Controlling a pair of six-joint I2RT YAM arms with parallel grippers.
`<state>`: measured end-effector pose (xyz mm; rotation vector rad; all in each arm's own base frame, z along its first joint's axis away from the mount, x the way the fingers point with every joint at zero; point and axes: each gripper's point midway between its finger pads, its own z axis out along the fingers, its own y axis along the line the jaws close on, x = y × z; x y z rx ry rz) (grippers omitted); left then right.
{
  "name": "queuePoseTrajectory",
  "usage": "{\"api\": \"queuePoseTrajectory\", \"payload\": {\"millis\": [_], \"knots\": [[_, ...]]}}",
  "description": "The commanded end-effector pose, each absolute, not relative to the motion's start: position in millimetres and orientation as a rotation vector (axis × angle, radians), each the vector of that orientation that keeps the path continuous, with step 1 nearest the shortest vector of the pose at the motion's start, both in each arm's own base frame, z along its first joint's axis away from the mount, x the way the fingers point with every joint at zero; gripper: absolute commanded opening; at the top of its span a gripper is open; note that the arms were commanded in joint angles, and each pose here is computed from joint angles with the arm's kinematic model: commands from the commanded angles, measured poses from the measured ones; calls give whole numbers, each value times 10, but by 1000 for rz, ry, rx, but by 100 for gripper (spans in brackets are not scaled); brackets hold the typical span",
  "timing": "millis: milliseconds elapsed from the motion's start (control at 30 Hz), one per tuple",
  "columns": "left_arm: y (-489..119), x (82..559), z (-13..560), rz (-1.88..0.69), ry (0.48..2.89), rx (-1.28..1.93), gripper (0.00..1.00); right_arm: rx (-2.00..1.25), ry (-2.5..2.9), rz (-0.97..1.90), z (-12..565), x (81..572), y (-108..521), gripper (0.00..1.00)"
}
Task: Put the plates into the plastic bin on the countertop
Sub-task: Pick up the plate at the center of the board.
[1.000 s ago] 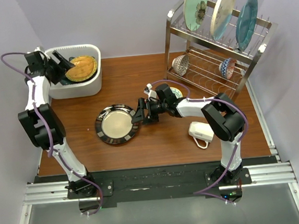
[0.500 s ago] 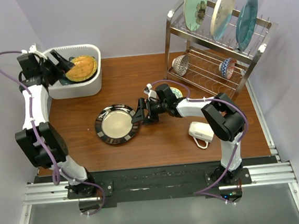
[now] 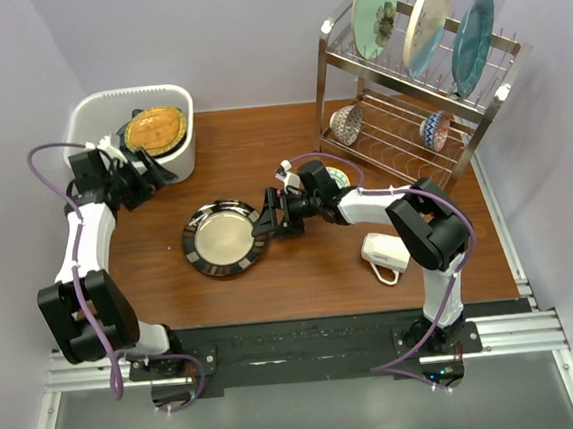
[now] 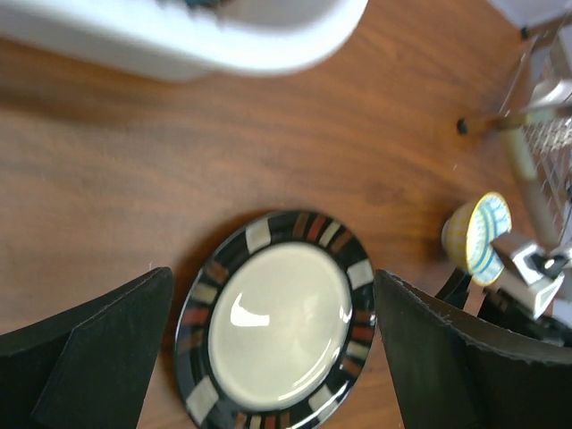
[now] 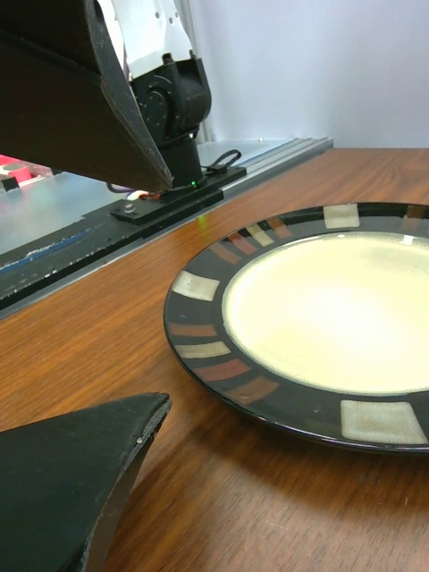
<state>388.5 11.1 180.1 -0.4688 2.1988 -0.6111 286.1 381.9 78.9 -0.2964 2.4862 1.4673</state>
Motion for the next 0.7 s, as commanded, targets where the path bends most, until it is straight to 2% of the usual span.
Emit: {"api": "queuePoseTrajectory", "payload": {"millis": [0, 467, 667], "knots": [[-34, 3649, 1556, -621, 2243, -418, 98, -334, 2440, 1489, 886, 2910, 3894, 99], [-115, 3273, 803, -611, 2414, -475, 100, -328, 2445, 1482, 861, 2901, 3878, 98], [-131, 3237, 603, -629, 2463, -469, 94, -328, 2449, 1479, 838, 2892, 3877, 99]]}}
